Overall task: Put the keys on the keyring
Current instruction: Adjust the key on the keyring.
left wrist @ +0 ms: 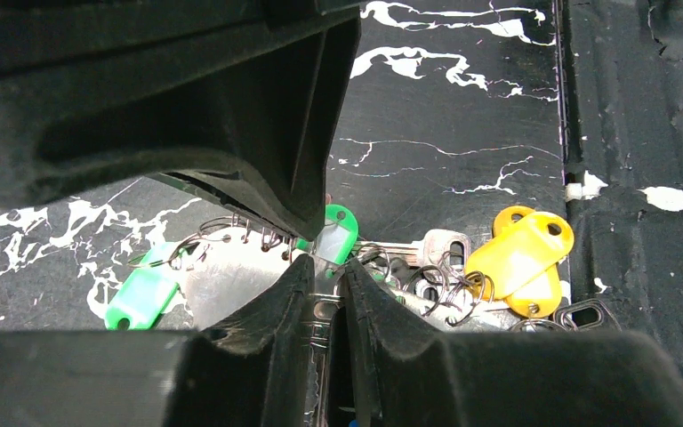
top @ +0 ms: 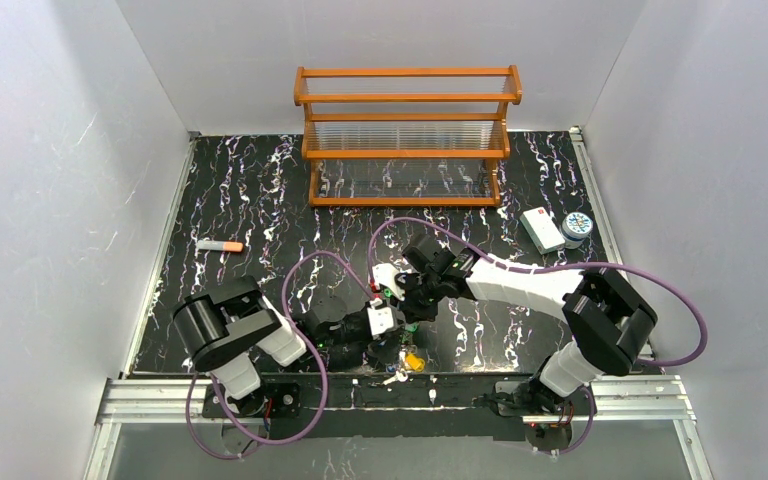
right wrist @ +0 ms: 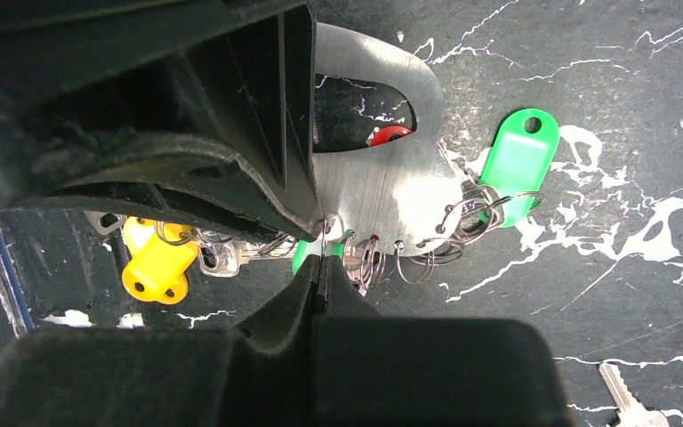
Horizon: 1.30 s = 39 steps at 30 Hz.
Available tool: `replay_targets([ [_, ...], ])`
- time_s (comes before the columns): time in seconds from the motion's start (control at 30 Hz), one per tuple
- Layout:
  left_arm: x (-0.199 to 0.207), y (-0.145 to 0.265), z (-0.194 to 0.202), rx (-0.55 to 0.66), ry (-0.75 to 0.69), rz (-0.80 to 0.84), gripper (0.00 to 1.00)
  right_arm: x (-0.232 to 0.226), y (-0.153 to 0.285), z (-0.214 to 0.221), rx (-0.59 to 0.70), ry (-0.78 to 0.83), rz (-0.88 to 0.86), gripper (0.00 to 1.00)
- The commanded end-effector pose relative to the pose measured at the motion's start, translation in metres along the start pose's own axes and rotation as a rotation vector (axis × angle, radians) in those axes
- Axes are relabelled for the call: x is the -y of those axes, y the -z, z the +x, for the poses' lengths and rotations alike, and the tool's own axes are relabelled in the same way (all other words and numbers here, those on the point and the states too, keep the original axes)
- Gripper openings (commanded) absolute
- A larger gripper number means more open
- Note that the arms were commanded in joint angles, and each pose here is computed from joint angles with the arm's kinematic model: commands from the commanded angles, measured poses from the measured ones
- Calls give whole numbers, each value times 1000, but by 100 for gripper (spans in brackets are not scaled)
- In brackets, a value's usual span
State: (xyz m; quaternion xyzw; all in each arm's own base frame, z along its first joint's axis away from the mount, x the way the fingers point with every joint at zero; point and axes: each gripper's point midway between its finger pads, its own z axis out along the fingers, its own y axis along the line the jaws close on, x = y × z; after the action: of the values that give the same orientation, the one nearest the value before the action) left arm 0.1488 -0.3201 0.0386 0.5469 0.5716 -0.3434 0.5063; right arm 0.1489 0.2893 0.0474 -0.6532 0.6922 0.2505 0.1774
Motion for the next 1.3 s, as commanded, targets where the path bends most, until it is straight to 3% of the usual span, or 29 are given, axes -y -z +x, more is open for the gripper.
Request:
replay_targets([
  [0.0, -5, -7, -16, 55, -19, -6, 18, -3, 7, -16, 54, 42, -3, 1],
  [0.17, -10, -4, -19, 61, -27, -36, 16, -7, 6, -15, 57, 55, -19, 1],
  [0.63, -16, 9, -24, 63, -64, -83, 27, -9, 3, -12, 37, 65, -33, 1],
  [1.1, -10, -8, -13, 30, -51, -25, 17, -12, 7, -20, 75, 89, -42, 1],
  [1.27, -8, -12, -4, 8, -57, -5, 7, -13, 8, -21, 92, 118, -38, 1],
])
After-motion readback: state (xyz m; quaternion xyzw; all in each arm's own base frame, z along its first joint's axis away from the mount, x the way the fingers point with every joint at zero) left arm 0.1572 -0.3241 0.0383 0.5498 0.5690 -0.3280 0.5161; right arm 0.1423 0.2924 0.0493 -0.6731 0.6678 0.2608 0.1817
